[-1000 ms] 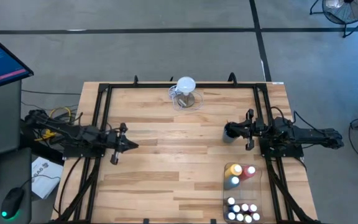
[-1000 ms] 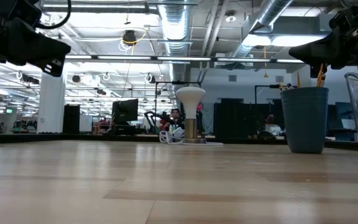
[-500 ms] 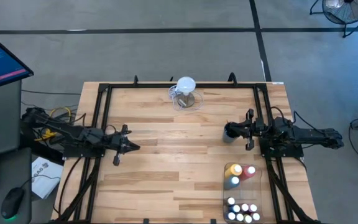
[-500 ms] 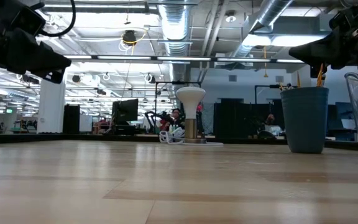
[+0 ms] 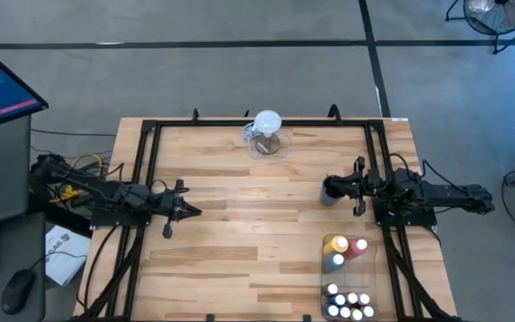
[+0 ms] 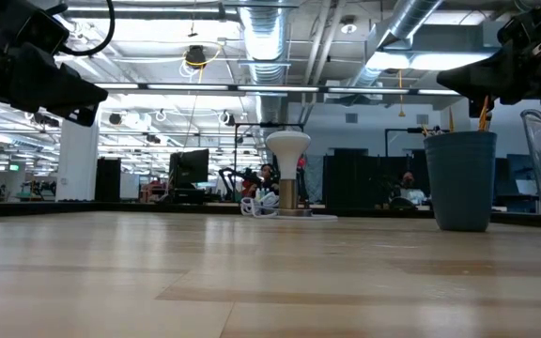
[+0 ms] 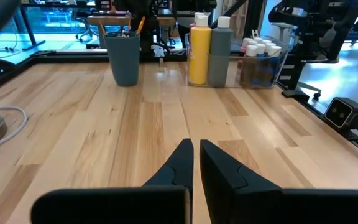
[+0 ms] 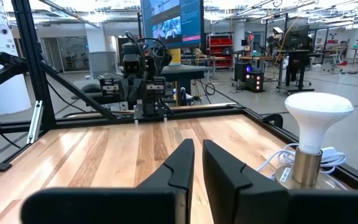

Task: Pick & Place Paint Supplies
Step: Return to Home Position

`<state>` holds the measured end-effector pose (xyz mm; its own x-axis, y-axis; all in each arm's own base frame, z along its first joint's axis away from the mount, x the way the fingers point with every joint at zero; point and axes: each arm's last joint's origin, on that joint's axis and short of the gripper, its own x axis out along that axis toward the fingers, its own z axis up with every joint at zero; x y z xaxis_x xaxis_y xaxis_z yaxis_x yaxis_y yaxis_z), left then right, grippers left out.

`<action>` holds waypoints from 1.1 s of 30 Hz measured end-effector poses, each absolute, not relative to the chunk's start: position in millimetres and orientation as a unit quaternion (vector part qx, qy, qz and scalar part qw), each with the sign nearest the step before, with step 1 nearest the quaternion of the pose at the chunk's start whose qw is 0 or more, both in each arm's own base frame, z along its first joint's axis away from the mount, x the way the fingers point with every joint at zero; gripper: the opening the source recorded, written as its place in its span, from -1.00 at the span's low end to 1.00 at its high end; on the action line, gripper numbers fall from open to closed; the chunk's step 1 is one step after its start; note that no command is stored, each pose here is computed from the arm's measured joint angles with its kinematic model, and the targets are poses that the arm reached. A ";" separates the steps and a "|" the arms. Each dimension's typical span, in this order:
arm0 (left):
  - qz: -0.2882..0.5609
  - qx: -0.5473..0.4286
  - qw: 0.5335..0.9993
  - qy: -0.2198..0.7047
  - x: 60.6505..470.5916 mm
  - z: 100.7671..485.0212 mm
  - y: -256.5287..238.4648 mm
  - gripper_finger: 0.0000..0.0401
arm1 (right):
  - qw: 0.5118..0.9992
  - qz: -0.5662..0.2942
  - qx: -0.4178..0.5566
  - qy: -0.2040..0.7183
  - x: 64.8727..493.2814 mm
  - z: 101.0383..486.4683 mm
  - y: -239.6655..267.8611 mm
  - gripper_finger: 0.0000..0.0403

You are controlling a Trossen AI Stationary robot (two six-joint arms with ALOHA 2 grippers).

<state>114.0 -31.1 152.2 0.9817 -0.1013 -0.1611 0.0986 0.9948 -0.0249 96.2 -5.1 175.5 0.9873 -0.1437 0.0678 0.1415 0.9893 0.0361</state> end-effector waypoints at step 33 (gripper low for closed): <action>-0.051 -0.010 0.996 0.074 114.2 153.6 -31.2 -0.96 | 0.997 -0.071 0.015 -0.035 96.2 175.5 -5.1 -0.87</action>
